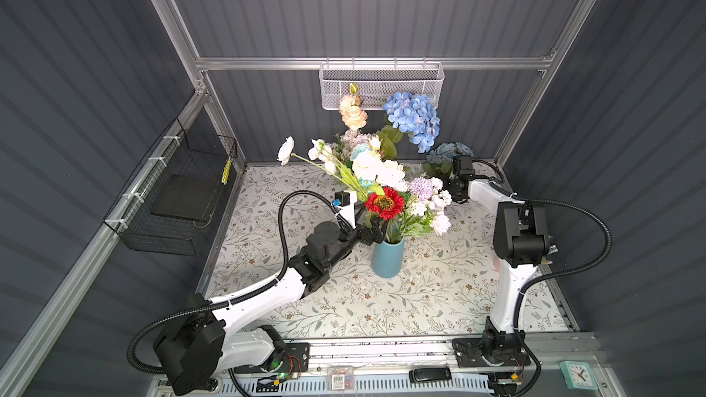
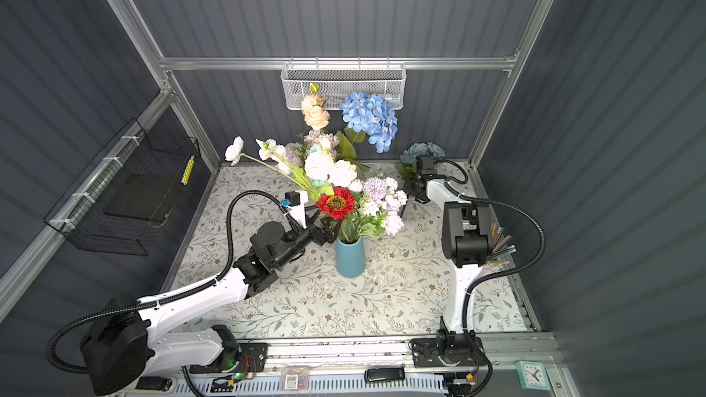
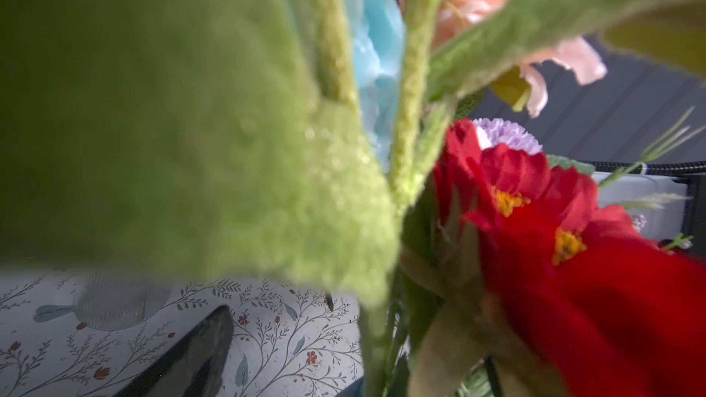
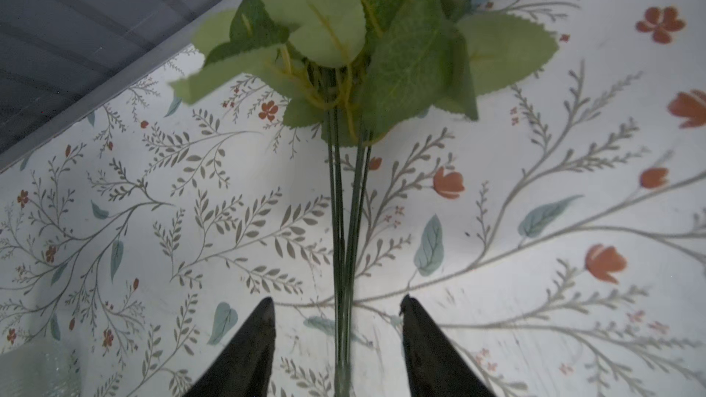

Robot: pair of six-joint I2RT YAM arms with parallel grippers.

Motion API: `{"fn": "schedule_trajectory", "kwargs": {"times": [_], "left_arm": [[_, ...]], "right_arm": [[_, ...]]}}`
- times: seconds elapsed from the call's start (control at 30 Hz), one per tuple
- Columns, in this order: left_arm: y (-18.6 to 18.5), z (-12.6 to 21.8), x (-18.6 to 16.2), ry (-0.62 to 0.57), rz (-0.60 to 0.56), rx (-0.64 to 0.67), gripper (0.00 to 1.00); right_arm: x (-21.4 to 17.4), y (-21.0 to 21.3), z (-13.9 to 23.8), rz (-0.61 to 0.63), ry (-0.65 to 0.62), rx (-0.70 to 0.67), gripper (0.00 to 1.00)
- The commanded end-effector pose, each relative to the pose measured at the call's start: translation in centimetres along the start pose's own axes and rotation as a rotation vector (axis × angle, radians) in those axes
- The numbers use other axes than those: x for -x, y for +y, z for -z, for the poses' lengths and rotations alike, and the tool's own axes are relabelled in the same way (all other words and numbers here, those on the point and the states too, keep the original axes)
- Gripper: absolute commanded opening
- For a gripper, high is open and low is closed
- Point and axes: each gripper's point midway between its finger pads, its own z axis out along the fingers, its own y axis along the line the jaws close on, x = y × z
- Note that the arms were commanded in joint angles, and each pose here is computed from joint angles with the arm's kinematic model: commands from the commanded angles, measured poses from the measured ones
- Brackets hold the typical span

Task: Arrange the flowers into the vase
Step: 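Close the right gripper on the pale blue rose bunch stems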

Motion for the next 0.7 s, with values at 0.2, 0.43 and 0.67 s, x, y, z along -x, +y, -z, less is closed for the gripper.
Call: {"fn": "schedule_trajectory", "kwargs": {"times": [0.2,0.43,0.67], "left_arm": [[-0.2,0.3,0.4,-0.012,0.005,-0.014,0.99],[-0.2,0.4,0.6,-0.010,-0.001,-0.010,0.99],[-0.1,0.5,0.7,-0.012,-0.005,-0.004,0.99]], "right_arm": [[-1.5,-0.7,-3.7,-0.054,0.139,-0.017,0.49],[-2.4,-0.6,-5.2,-0.064,0.180,-0.002,0.41],[-1.9,-1.1,-3.9,-0.089,0.142,0.008,0.00]]}}
